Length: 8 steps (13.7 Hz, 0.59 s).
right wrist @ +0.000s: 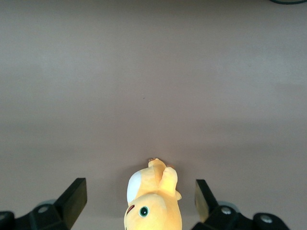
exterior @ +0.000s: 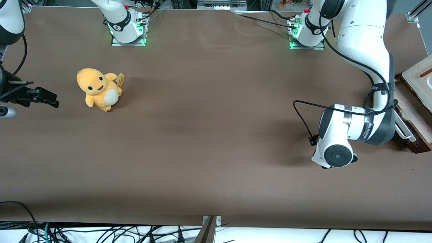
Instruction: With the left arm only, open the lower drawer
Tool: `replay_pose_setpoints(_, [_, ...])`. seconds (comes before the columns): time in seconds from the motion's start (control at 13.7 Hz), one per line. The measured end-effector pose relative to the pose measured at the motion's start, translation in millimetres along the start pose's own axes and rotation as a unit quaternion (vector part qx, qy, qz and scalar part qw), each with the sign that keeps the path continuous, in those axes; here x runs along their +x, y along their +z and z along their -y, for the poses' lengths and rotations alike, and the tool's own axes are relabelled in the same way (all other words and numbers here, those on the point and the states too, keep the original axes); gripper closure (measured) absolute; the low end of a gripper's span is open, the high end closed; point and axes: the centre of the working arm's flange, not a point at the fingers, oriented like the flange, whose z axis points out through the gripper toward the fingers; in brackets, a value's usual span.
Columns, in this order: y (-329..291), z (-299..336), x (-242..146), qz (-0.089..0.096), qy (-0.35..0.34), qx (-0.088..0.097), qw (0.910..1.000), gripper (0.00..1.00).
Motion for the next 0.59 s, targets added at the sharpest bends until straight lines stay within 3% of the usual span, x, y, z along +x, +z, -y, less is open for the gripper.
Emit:
replay_pose_setpoints(0.22, [-24,8,2,-0.021,-0.003,-0.034,0.9992,0.00])
replay_pose_setpoints(0.37, [-37,33,9,-0.034,-0.003,-0.070,0.9970,0.00])
replay_pose_setpoints(0.59, [-41,73,12,-0.054,0.034,-0.092,0.9938,0.00])
